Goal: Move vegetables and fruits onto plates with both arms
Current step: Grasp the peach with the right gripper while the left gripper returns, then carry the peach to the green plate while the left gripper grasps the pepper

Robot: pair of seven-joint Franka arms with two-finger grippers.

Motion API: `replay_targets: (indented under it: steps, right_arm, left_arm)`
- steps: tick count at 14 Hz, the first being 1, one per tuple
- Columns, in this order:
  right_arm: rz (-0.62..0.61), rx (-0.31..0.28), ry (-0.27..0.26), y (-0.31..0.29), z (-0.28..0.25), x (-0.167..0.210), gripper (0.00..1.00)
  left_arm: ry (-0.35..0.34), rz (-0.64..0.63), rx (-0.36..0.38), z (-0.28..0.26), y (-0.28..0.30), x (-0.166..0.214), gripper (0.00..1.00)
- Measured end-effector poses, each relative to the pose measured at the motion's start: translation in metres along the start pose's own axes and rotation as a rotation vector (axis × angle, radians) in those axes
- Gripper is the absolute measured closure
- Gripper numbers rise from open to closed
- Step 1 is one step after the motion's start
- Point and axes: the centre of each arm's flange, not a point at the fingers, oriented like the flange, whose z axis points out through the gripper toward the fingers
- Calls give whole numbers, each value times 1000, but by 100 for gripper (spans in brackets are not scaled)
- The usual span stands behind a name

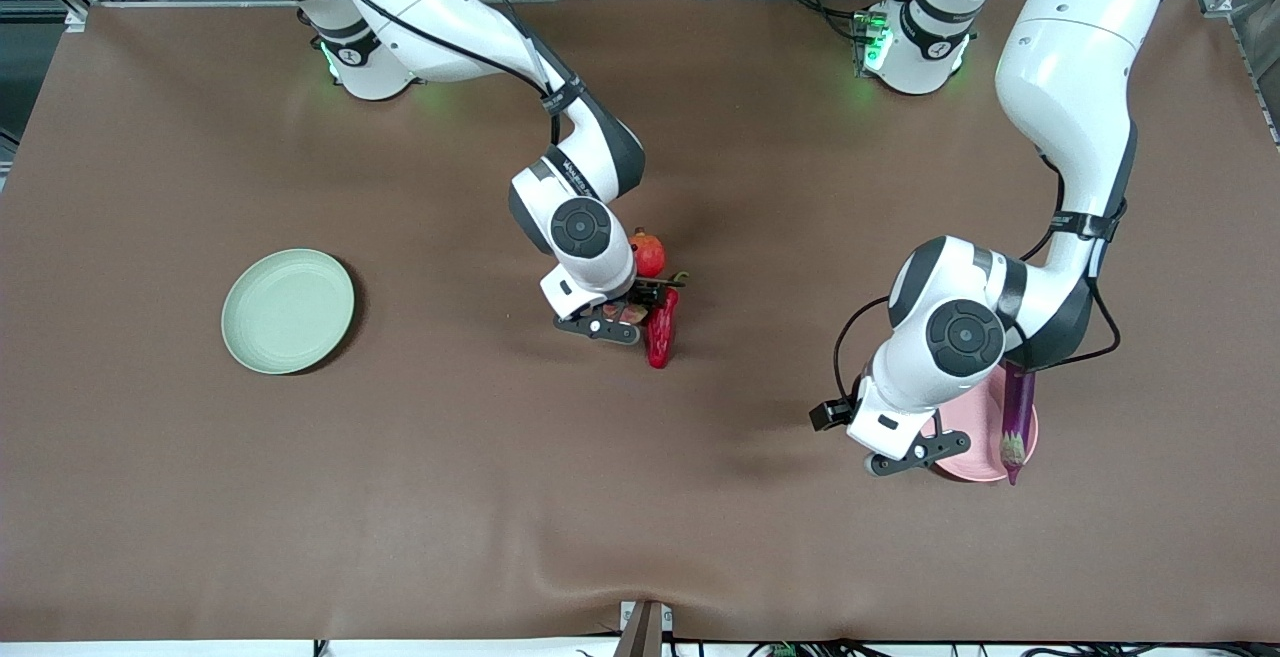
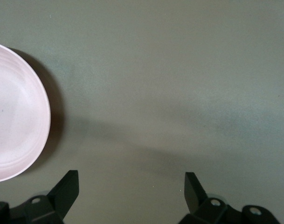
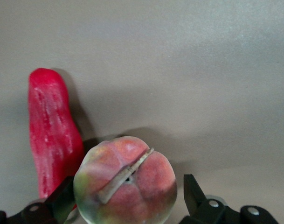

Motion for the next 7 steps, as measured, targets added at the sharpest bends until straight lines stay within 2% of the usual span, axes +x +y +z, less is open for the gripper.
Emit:
replay_targets:
  steps: [1, 2, 5, 7]
  right_arm:
    - [1, -1, 0, 1, 1, 0, 10]
    - [1, -1, 1, 1, 0, 1, 14]
    - [-8, -11, 5, 5, -4, 8, 14]
    - [4, -57, -34, 16, -23, 27, 14]
  left_arm:
    - [0, 0, 0, 0, 0, 0, 0]
    - [1, 0, 0, 0, 0, 0, 0]
    - [2, 0, -1, -1, 0, 0, 0]
    - [6, 5, -7, -1, 5, -2, 0]
